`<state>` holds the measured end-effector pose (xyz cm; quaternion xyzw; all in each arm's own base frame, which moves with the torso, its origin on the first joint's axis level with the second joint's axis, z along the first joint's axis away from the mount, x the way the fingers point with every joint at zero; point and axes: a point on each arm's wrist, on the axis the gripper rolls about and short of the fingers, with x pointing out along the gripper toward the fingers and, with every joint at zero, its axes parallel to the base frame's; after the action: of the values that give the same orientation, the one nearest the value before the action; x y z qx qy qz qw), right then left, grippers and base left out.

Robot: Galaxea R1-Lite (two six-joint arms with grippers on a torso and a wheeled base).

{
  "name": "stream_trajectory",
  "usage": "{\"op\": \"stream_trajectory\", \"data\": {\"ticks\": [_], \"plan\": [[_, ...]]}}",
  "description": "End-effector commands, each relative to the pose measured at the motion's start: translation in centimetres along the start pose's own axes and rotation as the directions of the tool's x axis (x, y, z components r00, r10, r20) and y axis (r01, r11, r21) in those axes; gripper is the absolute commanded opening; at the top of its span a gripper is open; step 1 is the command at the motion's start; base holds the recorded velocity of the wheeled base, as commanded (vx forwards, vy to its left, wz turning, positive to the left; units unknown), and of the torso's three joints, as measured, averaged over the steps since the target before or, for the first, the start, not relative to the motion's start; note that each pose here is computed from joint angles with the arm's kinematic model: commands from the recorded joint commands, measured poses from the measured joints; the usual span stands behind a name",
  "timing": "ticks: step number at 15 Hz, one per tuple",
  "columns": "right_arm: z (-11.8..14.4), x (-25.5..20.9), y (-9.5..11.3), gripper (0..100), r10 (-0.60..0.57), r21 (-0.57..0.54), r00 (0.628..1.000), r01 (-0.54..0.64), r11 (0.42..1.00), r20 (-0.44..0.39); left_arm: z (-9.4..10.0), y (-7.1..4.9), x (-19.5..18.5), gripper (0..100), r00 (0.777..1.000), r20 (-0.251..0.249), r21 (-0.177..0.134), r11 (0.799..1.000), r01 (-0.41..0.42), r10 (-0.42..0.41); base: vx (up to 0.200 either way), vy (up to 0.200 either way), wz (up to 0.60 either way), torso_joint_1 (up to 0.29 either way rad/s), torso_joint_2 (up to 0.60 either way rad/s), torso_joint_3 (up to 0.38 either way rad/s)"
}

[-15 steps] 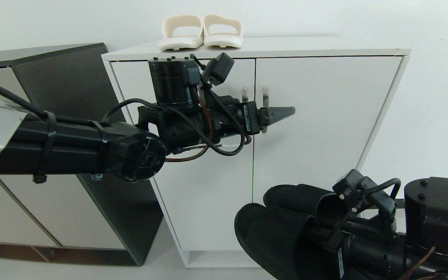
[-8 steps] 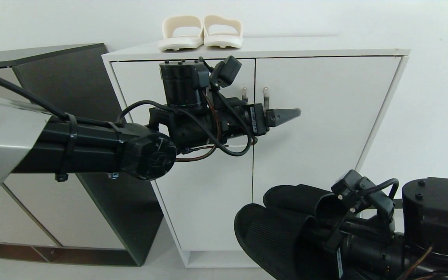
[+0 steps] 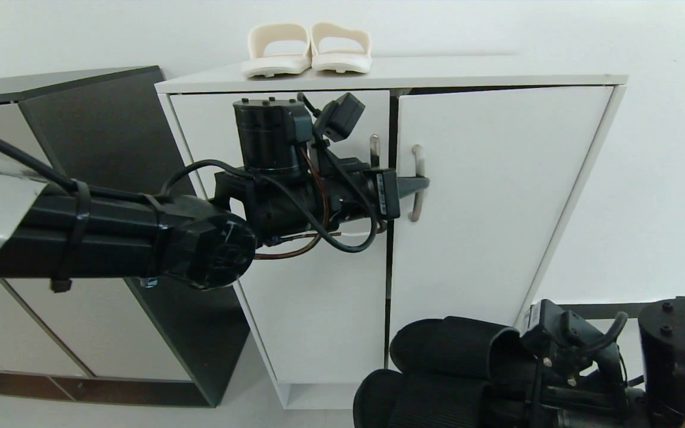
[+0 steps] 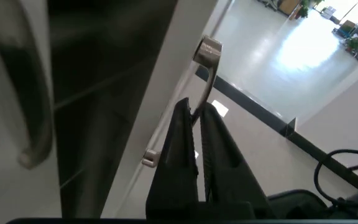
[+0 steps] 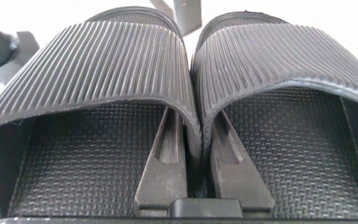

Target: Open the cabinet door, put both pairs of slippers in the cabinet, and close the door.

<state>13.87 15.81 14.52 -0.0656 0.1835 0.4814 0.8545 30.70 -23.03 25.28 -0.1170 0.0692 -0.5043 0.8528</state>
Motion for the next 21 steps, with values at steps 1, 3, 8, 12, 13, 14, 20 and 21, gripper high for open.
{"op": "stream_trajectory", "data": {"ticks": [1,3,8,12,13,14,20,21], "plan": [[-0.1,-1.0,0.3,0,0.023,-0.014,1.0,-0.023,1.0,0.016,0.6,-1.7,-2.1,0,1.0,0.013,0.014,1.0,0.016,-0.016,0.0,0.0,0.0,0.0,0.0,0.0],[-0.6,-1.4,0.5,0,0.062,-0.038,0.998,-0.061,0.997,0.011,0.1,-2.6,-3.3,0,1.0,0.004,0.022,0.999,0.026,-0.026,0.0,0.0,0.0,0.0,0.0,0.0],[-0.8,-1.4,0.5,0,0.062,-0.057,0.998,-0.061,0.996,0.003,-1.4,-4.8,-8.1,0,1.0,0.007,0.079,0.997,0.009,-0.01,0.0,0.0,0.0,0.0,0.0,0.0],[-0.8,-1.3,0.5,0,0.062,-0.06,0.998,-0.062,0.996,-0.001,-0.8,-1.8,-6.5,0,0.996,0.086,0.059,0.997,-0.042,0.037,0.0,0.0,0.0,0.0,0.0,0.0],[-0.8,-1.3,0.5,0,0.062,-0.06,0.998,-0.062,0.996,-0.001,-0.1,-1.1,-5.8,0,0.993,0.11,0.021,0.999,-0.046,0.044,0.0,0.0,0.0,0.0,0.0,0.0],[-0.8,-1.3,0.5,0,0.059,-0.059,0.998,-0.059,0.997,-0.001,0.7,-0.3,-5.4,0,0.99,0.129,0.006,0.998,-0.058,0.056,0.0,0.0,0.0,0.0,0.0,0.0],[-0.9,-1.2,0.5,0,0.059,-0.073,0.998,-0.059,0.996,-0.004,1.7,1.7,-2.6,0,0.993,0.095,-0.017,0.997,-0.075,0.076,0.0,0.0,0.0,0.0,0.0,0.0],[-0.9,-1.2,0.5,0,0.059,-0.073,0.998,-0.059,0.996,-0.004,1.9,1.9,-2.2,0,0.993,0.094,-0.017,0.997,-0.075,0.076,0.0,0.0,0.0,0.0,0.0,0.0]]}}
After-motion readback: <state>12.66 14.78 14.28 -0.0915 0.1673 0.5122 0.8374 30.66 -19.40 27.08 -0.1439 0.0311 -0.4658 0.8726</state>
